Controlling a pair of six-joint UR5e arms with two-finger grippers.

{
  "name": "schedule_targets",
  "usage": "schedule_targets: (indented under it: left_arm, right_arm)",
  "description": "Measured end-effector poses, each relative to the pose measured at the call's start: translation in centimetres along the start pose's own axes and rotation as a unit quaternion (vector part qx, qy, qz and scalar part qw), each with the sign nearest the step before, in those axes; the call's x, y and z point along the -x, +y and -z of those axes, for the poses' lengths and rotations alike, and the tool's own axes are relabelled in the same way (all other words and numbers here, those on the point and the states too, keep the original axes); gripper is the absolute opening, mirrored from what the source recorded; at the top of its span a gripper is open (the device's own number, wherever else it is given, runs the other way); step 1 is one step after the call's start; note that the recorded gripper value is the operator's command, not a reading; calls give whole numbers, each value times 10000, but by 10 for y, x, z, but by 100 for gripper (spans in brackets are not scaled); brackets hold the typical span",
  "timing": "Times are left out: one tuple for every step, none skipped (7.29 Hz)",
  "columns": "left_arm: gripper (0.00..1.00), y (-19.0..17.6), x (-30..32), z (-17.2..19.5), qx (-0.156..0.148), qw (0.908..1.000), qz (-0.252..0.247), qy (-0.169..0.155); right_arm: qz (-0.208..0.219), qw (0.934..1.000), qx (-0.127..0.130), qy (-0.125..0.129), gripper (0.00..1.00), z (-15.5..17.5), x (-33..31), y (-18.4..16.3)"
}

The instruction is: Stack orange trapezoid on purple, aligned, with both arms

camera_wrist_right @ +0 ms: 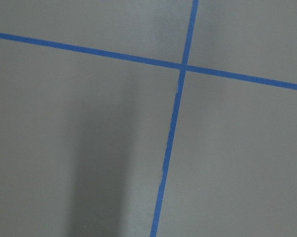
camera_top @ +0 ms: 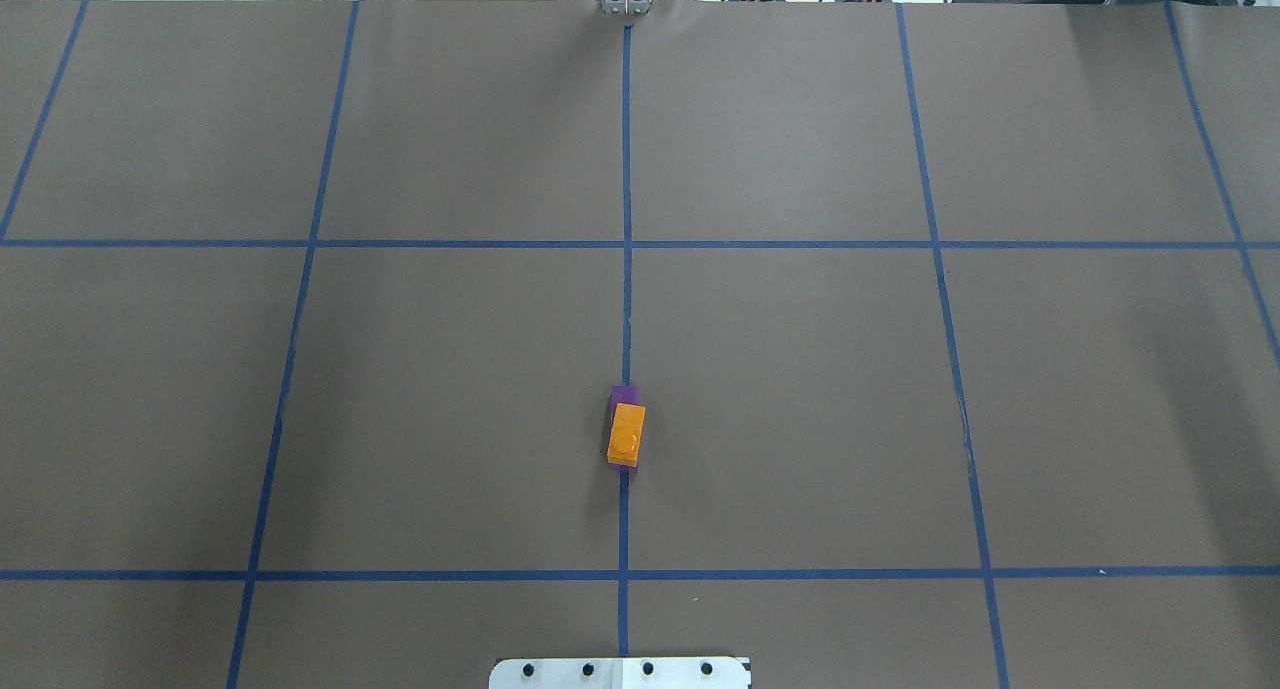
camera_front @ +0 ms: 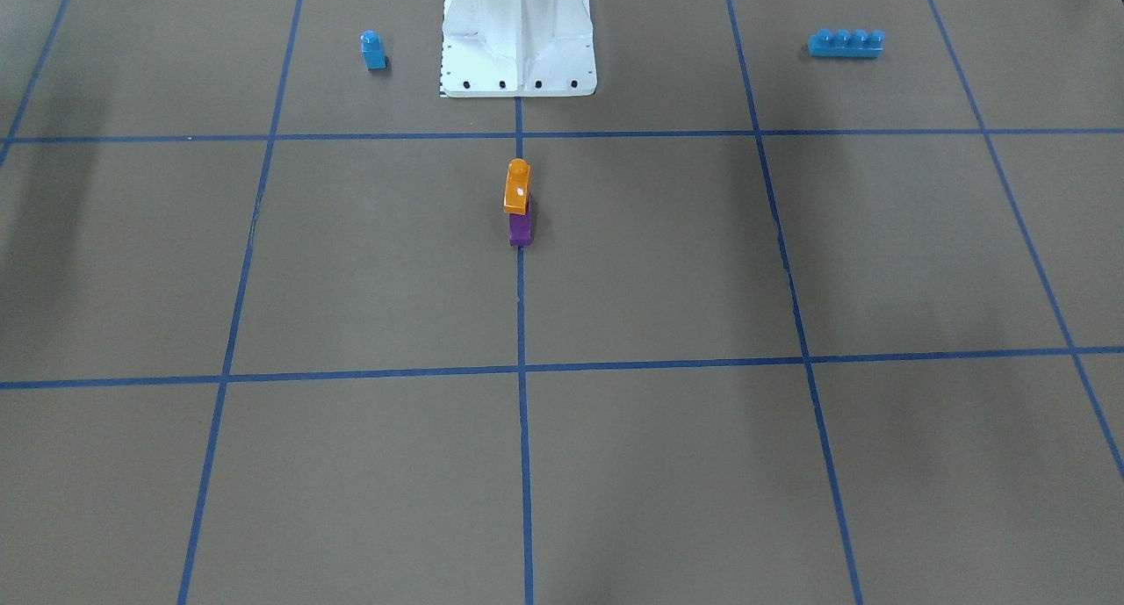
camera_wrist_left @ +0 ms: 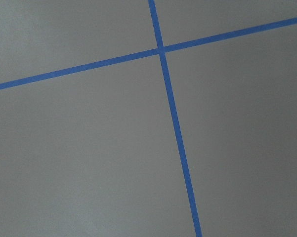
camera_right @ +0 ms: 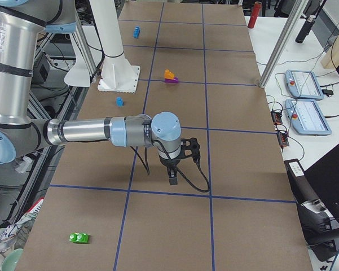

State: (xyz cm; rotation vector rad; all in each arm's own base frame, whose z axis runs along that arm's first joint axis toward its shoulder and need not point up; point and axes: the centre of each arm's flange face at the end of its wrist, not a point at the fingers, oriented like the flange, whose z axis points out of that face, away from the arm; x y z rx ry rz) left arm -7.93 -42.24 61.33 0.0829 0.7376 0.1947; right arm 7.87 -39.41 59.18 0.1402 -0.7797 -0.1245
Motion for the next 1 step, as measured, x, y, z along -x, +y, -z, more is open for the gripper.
schedule_targets:
  left_arm:
    - [100, 0, 0, 0, 5, 10000, 5, 0]
  right_arm:
    - [12, 10000, -13, 0, 100, 0, 0, 0]
